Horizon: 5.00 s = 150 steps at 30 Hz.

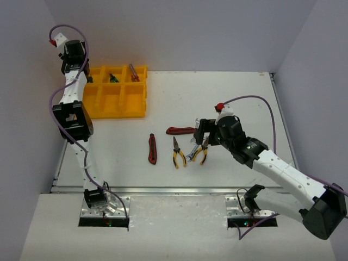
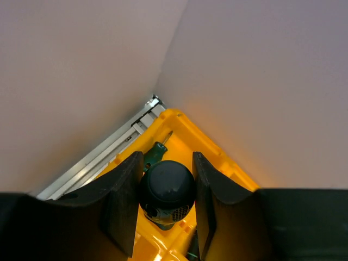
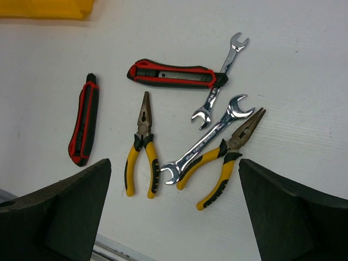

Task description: Sort the tools into containers

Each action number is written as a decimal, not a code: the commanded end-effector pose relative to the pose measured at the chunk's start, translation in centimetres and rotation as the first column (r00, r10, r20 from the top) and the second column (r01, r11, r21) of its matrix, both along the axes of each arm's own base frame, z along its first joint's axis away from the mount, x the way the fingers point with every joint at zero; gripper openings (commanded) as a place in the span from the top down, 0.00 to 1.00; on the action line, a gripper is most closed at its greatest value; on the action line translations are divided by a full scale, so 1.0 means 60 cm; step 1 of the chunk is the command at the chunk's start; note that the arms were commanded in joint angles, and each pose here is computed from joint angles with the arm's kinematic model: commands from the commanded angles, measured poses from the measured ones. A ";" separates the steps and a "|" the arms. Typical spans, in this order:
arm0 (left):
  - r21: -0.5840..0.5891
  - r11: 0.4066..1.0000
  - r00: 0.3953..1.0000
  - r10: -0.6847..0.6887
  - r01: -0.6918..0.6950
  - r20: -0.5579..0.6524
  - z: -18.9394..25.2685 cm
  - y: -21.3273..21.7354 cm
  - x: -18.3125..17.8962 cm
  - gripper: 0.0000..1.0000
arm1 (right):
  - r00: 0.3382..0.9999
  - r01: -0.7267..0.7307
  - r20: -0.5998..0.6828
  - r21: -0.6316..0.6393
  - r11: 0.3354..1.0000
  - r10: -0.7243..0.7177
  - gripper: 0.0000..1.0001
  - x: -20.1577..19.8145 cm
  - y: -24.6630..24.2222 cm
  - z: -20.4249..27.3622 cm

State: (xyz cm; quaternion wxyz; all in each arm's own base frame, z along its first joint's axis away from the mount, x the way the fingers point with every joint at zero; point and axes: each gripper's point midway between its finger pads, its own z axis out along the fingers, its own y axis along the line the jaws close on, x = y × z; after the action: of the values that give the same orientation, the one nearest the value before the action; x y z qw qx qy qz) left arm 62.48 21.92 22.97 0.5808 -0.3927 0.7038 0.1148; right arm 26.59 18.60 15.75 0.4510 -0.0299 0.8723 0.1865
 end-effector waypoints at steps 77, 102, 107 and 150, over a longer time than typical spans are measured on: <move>-0.098 0.673 0.678 -0.712 0.733 0.181 0.046 -0.436 -0.619 0.00 | 0.903 -0.040 -0.430 -0.078 0.996 0.003 0.19 0.138 0.259 -0.132; -0.087 0.693 0.695 -0.695 0.716 0.186 0.052 -0.430 -0.622 0.00 | 0.891 -0.223 -0.451 -0.340 0.914 0.049 0.79 0.021 0.378 -0.258; -0.111 0.670 0.679 -0.714 0.734 0.172 0.044 -0.439 -0.618 0.00 | 0.918 -0.237 -0.374 -0.253 0.938 0.131 1.00 0.020 0.379 -0.174; -0.223 0.896 0.910 -0.408 0.385 -0.069 -0.034 -0.427 -0.435 1.00 | 0.986 -0.067 0.151 -0.060 0.996 0.076 0.01 -0.018 0.124 0.098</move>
State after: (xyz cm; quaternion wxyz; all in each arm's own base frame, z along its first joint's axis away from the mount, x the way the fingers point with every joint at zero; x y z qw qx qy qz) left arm 33.32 -14.47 20.19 0.4443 -0.1540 0.8287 -0.3034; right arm 23.21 33.60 21.96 0.4806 -0.1998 0.7990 0.3010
